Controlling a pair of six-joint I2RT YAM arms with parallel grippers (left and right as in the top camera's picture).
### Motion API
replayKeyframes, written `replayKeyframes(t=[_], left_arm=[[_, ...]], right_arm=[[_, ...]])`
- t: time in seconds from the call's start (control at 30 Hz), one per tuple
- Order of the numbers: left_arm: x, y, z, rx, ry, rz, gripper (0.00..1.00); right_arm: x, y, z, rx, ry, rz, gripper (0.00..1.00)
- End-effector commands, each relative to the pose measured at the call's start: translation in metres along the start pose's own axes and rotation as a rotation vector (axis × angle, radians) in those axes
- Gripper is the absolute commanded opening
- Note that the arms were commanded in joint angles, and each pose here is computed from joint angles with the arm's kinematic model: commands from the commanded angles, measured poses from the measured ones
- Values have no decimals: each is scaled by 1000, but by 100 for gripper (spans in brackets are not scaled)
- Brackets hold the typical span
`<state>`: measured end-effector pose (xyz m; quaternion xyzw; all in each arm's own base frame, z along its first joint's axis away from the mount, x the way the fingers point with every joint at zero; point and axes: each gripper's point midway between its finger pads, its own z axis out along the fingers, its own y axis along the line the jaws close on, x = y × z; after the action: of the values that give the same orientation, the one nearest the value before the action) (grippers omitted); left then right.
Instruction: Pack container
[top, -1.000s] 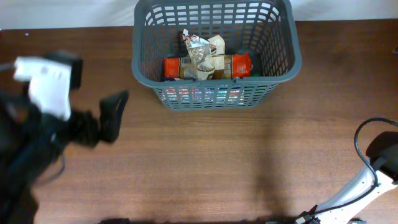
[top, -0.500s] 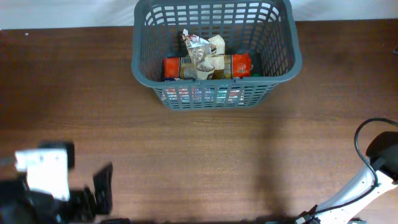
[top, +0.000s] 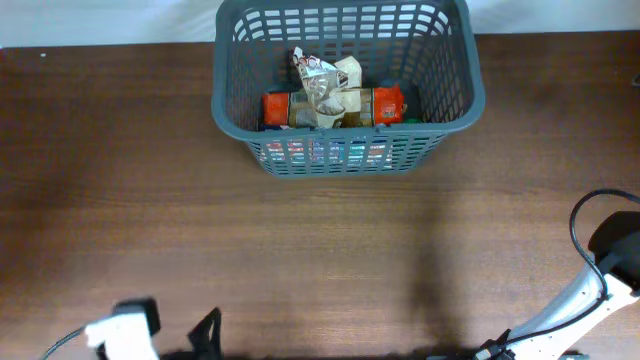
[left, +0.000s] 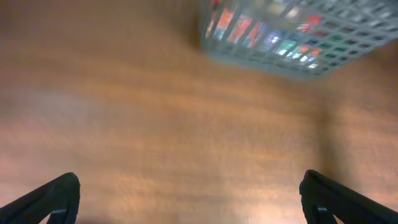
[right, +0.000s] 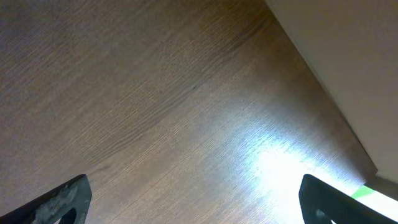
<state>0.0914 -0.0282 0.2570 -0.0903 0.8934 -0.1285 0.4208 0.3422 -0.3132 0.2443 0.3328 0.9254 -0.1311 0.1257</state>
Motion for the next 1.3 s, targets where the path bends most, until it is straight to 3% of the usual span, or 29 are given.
replayKeyframes(t=[0.0,0.1,0.23,0.37,0.47,0.63,0.93,1.27], left_arm=[[17,6,21,-13,76,-252,99],[26,10,29,-34,114,-357,99],[30,-1,31,28,145,-366,99],[-6,-10,33,88,6,-329,99],[-50,-22,27,147,-179,-118,99],[-70,-23,23,114,-280,150,99],[-60,-11,58,76,-251,295,99],[-74,-20,121,203,-431,357,99]], right_arm=[[0,-3,-1,0,0,17,99],[0,-3,-1,0,0,17,99],[0,-3,-1,0,0,17,99],[0,-3,-1,0,0,17,99],[0,-3,-1,0,0,17,99],[0,-2,-1,0,0,17,99],[0,-3,-1,0,0,17,99],[0,-2,-1,0,0,17,99]])
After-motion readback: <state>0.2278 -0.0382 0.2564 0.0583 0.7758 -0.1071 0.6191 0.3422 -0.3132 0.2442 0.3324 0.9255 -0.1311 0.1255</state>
